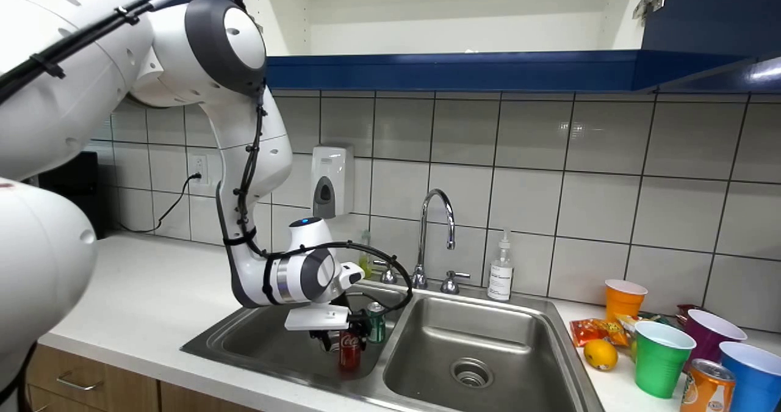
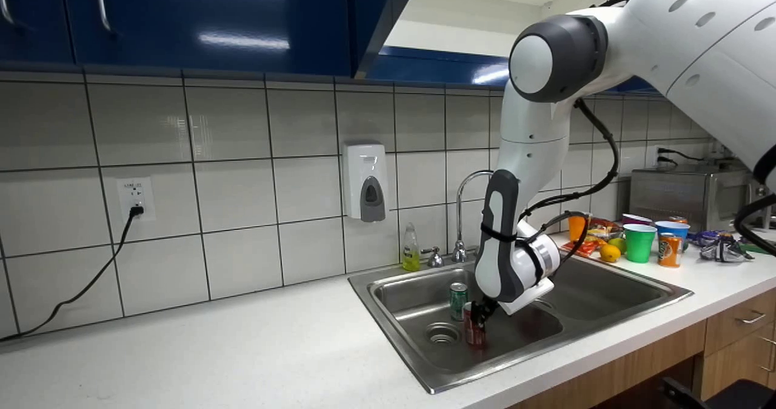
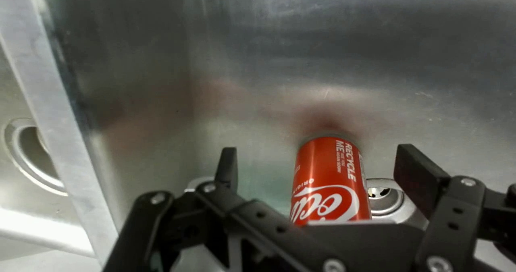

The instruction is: Move the Cola can to the open cabinet

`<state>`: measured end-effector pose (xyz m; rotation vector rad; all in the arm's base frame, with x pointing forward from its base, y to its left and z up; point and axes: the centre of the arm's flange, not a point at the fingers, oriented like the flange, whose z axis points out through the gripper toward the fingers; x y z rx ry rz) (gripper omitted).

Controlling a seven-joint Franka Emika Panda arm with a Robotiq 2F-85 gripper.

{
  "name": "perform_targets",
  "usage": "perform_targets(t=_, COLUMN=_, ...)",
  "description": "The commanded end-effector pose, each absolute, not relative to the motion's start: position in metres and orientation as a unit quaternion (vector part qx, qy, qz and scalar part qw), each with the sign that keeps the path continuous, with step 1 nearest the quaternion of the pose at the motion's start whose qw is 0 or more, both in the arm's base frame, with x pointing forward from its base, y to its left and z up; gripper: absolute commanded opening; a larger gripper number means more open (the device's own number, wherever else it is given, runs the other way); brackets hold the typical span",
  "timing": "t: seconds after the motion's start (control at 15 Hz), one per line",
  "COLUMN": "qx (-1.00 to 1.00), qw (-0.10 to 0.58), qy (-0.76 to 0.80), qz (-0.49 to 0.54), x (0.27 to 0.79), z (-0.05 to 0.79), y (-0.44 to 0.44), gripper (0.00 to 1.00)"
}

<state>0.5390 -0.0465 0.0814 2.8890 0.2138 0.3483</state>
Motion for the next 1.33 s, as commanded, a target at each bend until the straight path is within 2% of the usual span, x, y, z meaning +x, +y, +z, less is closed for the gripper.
perform_targets(t=0.0, qx=0.982, qw=0.122, qy=0.061, qz=0.132, x=0.549, z=0.075, y=-0.041, gripper=1.0)
perform_targets(t=1.27, qx=0.977, qw=0.144, qy=0.048, qz=0.148, x=0.578, z=0.053, y=-0.031, gripper=1.0)
